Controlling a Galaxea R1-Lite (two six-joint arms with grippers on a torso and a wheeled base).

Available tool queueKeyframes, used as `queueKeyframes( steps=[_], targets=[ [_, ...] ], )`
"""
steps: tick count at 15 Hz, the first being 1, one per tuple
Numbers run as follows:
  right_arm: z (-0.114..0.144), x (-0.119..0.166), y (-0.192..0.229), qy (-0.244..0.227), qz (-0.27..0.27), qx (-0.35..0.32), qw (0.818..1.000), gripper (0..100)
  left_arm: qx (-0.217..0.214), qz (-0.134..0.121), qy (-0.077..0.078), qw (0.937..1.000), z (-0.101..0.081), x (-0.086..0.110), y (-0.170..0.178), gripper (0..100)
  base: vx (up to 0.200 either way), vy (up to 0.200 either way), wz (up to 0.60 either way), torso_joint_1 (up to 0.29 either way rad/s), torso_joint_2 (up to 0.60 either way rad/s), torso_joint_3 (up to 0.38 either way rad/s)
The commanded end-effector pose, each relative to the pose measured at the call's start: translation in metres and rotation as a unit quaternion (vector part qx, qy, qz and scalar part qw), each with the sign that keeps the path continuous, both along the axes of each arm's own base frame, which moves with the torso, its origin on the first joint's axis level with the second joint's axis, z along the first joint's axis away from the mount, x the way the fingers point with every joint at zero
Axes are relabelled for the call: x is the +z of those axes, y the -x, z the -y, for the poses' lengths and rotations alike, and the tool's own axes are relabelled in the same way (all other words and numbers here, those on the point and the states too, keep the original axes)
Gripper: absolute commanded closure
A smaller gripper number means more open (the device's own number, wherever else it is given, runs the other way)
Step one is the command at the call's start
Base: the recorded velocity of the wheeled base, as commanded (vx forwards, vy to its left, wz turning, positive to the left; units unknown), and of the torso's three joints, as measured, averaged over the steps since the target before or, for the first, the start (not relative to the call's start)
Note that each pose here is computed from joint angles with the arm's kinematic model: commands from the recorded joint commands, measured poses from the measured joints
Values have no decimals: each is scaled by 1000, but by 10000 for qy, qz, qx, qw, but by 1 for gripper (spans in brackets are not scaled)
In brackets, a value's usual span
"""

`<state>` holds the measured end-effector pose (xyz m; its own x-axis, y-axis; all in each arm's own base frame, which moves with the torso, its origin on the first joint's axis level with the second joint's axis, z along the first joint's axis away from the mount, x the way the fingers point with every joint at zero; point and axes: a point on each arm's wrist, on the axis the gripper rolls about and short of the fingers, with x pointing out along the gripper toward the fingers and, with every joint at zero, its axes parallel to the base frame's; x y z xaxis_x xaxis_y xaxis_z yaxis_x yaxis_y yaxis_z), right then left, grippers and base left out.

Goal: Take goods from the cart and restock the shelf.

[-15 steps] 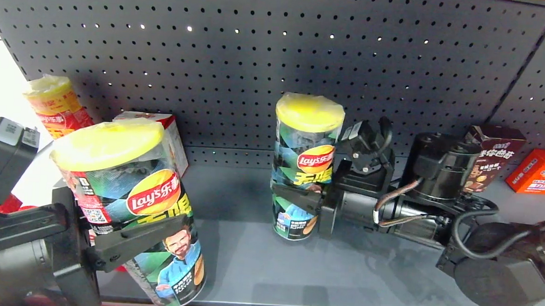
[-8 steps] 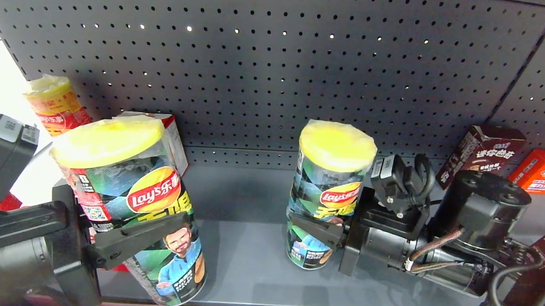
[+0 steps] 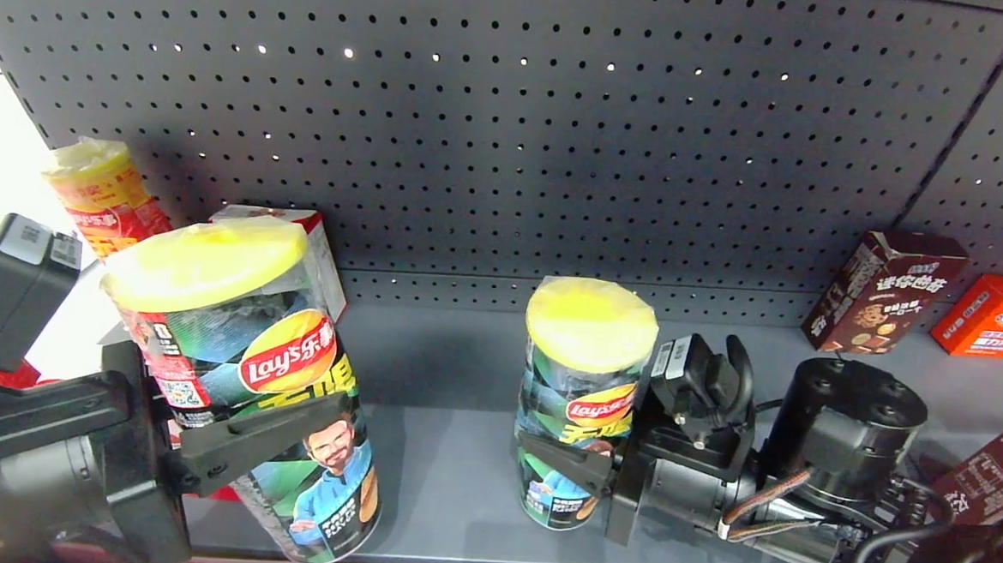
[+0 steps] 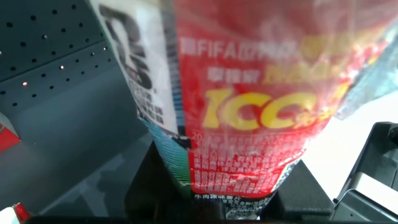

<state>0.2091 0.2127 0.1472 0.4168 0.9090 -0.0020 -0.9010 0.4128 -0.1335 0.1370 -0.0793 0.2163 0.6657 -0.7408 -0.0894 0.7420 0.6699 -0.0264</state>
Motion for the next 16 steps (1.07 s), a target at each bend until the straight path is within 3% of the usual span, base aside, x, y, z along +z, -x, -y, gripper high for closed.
queueKeyframes(
  steps=[1,6,7,12,16],
  targets=[
    [-9,-14,-2,154,-155,64,9997,100,-1,-30,-7,10000,0,-1,-1,100,0,0,0,0,0,0],
    [-10,-17,-2,182,-182,79,9996,100,-1,-51,-18,10000,0,-2,0,100,0,0,0,0,0,0],
    [-10,-16,-2,177,-176,71,9997,0,-1,-51,-18,10000,0,-2,0,100,0,0,0,0,0,0],
    [-1,-10,4,112,-111,-28,9999,0,-1,-51,-18,10000,0,-2,0,100,0,0,0,0,0,0],
    [19,10,17,-87,91,-128,9998,0,-2,-52,-27,10000,0,-3,-1,100,0,0,0,0,0,0]
  ],
)
